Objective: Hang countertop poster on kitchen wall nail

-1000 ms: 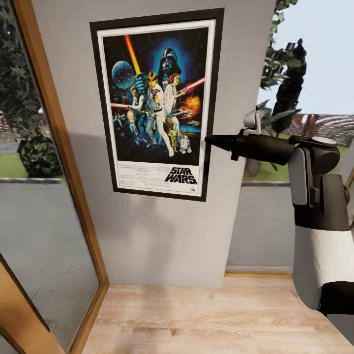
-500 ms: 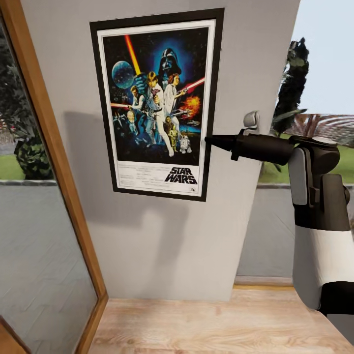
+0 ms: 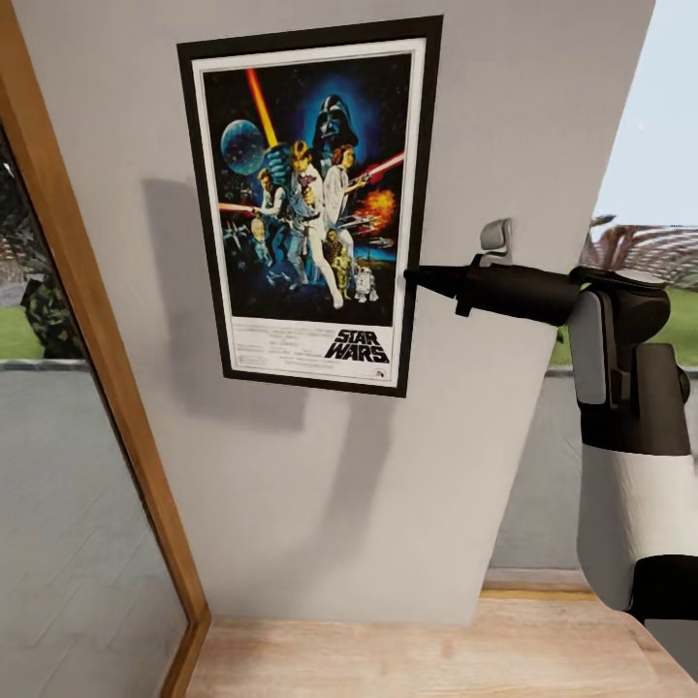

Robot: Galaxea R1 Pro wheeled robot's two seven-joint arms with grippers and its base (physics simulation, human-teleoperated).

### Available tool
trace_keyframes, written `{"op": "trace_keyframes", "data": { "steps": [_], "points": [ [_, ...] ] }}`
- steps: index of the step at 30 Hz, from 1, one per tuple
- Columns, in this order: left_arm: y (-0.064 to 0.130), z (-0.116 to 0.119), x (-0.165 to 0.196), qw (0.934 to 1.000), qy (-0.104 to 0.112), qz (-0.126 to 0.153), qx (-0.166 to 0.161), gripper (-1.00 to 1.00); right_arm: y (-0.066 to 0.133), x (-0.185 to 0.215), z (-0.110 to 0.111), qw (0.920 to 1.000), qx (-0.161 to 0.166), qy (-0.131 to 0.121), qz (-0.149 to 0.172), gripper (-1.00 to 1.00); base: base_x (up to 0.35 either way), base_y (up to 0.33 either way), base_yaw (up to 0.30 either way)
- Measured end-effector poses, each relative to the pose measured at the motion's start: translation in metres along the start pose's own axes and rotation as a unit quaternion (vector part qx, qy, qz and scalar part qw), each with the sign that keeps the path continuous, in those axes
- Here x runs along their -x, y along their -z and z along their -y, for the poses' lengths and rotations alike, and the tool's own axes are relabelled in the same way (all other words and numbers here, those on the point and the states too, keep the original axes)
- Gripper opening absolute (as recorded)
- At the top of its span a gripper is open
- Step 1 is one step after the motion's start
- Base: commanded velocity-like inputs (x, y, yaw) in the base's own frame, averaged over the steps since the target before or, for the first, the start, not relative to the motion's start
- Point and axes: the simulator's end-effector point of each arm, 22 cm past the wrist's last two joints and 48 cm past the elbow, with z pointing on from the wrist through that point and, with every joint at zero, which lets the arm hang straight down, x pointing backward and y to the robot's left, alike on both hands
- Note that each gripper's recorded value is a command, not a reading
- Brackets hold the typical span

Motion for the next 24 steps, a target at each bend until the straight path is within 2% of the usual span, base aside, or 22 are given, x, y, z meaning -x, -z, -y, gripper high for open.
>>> {"op": "trace_keyframes", "data": {
  "steps": [5,12,24],
  "points": [
    [0.0,-0.0001,-0.0002,1.0,0.0,0.0,0.0,1.0,0.0005,0.0001,0.0006,1.0,-0.001,0.0,0.0,-1.0,0.279,0.084,0.0],
    [-0.0004,0.0001,0.0003,1.0,0.0,0.0,0.0,1.0,0.0006,-0.0002,0.0014,1.0,-0.001,0.0,0.0,-1.0,0.057,0.014,0.0],
    [-0.0002,-0.0003,0.0011,1.0,0.0,0.001,0.0,1.0,0.0004,0.0003,0.0006,1.0,-0.001,0.0,0.001,-1.0,0.132,-0.069,0.0]
  ]
}}
